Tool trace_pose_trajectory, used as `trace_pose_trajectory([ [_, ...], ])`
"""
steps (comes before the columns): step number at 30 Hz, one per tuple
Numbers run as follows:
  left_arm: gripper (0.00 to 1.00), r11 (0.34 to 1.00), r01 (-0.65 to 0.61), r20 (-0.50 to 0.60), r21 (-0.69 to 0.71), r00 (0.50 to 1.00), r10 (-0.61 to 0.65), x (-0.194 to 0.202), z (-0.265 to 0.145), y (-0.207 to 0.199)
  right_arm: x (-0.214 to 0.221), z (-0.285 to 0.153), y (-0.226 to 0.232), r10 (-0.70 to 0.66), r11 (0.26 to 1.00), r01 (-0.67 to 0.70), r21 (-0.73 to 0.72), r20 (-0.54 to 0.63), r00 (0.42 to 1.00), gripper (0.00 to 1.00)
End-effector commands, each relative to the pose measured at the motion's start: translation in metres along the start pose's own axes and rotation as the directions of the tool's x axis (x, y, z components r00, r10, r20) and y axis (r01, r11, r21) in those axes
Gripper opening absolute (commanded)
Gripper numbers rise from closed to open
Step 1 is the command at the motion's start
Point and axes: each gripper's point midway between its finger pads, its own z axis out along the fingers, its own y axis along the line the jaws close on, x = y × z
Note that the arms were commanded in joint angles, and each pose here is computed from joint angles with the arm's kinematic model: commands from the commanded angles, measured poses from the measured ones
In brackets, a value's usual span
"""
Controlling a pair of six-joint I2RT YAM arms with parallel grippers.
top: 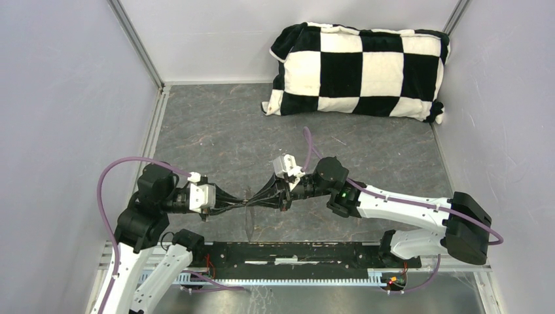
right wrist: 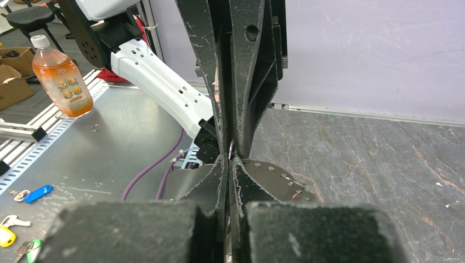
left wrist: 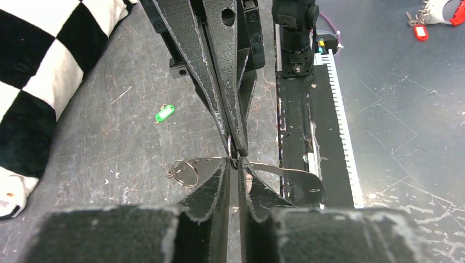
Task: Put the keys on the keyring
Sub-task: Adjust the key on the keyring.
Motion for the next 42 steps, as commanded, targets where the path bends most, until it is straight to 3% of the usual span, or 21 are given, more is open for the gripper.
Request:
trace_pose_trajectory([
  [1, 0.12, 0.999, -0.031, 0.000, -0.006, 1.000, 0.031, -0.001, 0.002, 0.008, -0.035, 0.010, 0.004, -0.072, 0.997, 0.074, -0.022, 0.082, 0.994, 0.01],
  [6, 0.02, 0.998, -0.062, -0.003, -0.008, 0.998, 0.062, 0.002, 0.002, 0.009, -0.034, 0.010, 0.008, -0.071, 0.996, 0.075, -0.046, 0.077, 0.995, 0.01],
  [13, 0.02, 0.979, -0.201, -0.015, -0.042, 0.980, 0.200, 0.004, -0.002, 0.011, -0.026, 0.009, 0.012, -0.094, 0.992, 0.093, -0.080, -0.006, 0.996, 0.00],
  [18, 0.02, 0.951, -0.304, -0.018, -0.054, 0.953, 0.304, 0.005, -0.004, 0.011, -0.021, 0.002, 0.010, -0.136, 0.989, 0.131, -0.067, -0.071, 0.988, 0.21],
  [25, 0.02, 0.952, -0.301, -0.031, -0.061, 0.954, 0.299, 0.005, -0.004, 0.016, -0.023, -0.003, 0.010, -0.164, 0.986, 0.157, -0.064, -0.128, 0.978, 0.45],
  [29, 0.02, 0.937, -0.339, -0.050, -0.078, 0.940, 0.336, 0.006, -0.006, 0.020, -0.024, -0.010, 0.004, -0.199, 0.980, 0.197, -0.030, -0.185, 0.962, 0.47],
  [33, 0.02, 0.893, -0.443, -0.049, -0.077, 0.897, 0.440, 0.003, -0.008, 0.020, -0.022, -0.016, -0.006, -0.228, 0.971, 0.240, 0.017, -0.249, 0.941, 0.47],
  [42, 0.02, 0.817, -0.576, -0.039, -0.014, 0.817, 0.575, 0.004, -0.007, 0.013, -0.032, -0.010, -0.009, -0.325, 0.935, 0.352, 0.050, -0.280, 0.903, 0.48],
])
